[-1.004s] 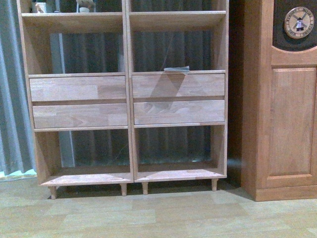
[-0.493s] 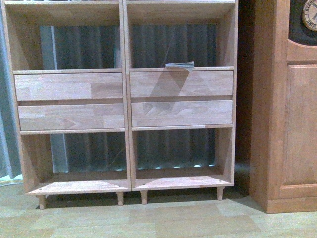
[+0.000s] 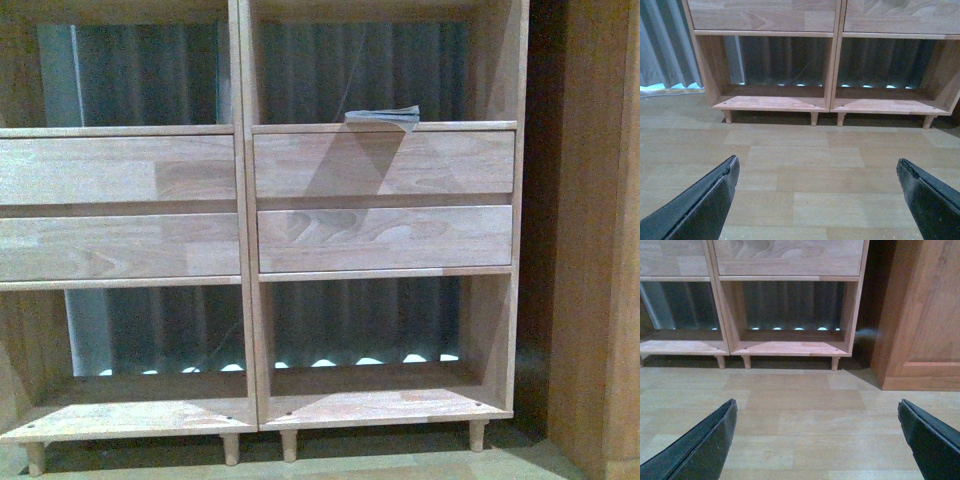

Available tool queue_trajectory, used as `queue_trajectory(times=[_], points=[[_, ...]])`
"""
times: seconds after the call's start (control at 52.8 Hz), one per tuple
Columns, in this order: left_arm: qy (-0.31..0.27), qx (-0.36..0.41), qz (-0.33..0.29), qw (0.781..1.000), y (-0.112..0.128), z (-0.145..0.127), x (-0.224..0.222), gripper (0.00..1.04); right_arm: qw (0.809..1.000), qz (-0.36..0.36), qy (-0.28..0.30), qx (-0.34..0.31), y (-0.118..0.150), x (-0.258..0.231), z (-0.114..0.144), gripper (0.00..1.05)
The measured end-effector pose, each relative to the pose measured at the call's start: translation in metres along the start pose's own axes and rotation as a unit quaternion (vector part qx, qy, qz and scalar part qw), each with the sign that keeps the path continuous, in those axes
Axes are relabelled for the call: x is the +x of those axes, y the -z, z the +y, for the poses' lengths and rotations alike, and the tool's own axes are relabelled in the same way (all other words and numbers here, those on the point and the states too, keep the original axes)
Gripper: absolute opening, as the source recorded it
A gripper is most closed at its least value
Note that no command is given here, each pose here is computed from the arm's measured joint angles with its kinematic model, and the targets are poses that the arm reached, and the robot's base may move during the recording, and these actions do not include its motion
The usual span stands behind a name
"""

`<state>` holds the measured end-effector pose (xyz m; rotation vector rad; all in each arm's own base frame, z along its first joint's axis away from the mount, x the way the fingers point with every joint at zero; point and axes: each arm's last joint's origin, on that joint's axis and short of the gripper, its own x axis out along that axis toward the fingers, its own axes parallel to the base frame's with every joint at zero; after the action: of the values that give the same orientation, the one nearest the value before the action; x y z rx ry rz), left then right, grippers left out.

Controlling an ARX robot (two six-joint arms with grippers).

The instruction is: Organize books on shelf

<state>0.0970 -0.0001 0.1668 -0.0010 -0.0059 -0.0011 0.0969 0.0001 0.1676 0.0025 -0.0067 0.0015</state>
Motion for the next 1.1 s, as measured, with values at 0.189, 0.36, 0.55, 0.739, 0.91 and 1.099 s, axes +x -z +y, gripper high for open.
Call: queue_trajectory(times=[0.189, 0.36, 0.55, 0.739, 0.91, 1.099], points=[[0.0, 0.0, 0.0, 1.0, 0.0, 0.0, 0.0, 0.97, 1.0, 0.0, 0.0, 0.0, 0.0, 0.0, 0.0, 0.98], [0.0, 0.0, 0.0, 1.0, 0.0, 0.0, 0.0, 0.97, 1.0, 0.0, 0.0, 0.0, 0.0, 0.0, 0.0, 0.98], [0.0, 0.0, 0.0, 1.0, 0.0, 0.0, 0.0, 0.97, 1.0, 0.0, 0.0, 0.0, 0.0, 0.0, 0.0, 0.98], [0.001, 0.0, 0.0, 1.0, 0.0, 0.0, 0.0, 0.97, 1.0, 0.0, 0.0, 0.0, 0.0, 0.0, 0.0, 0.98], [0.0, 0.0, 0.0, 1.0, 0.0, 0.0, 0.0, 0.97, 1.0, 0.0, 0.0, 0.0, 0.0, 0.0, 0.0, 0.98], [0.0, 0.0, 0.0, 1.0, 0.0, 0.0, 0.0, 0.97, 1.0, 0.0, 0.0, 0.0, 0.0, 0.0, 0.0, 0.98]])
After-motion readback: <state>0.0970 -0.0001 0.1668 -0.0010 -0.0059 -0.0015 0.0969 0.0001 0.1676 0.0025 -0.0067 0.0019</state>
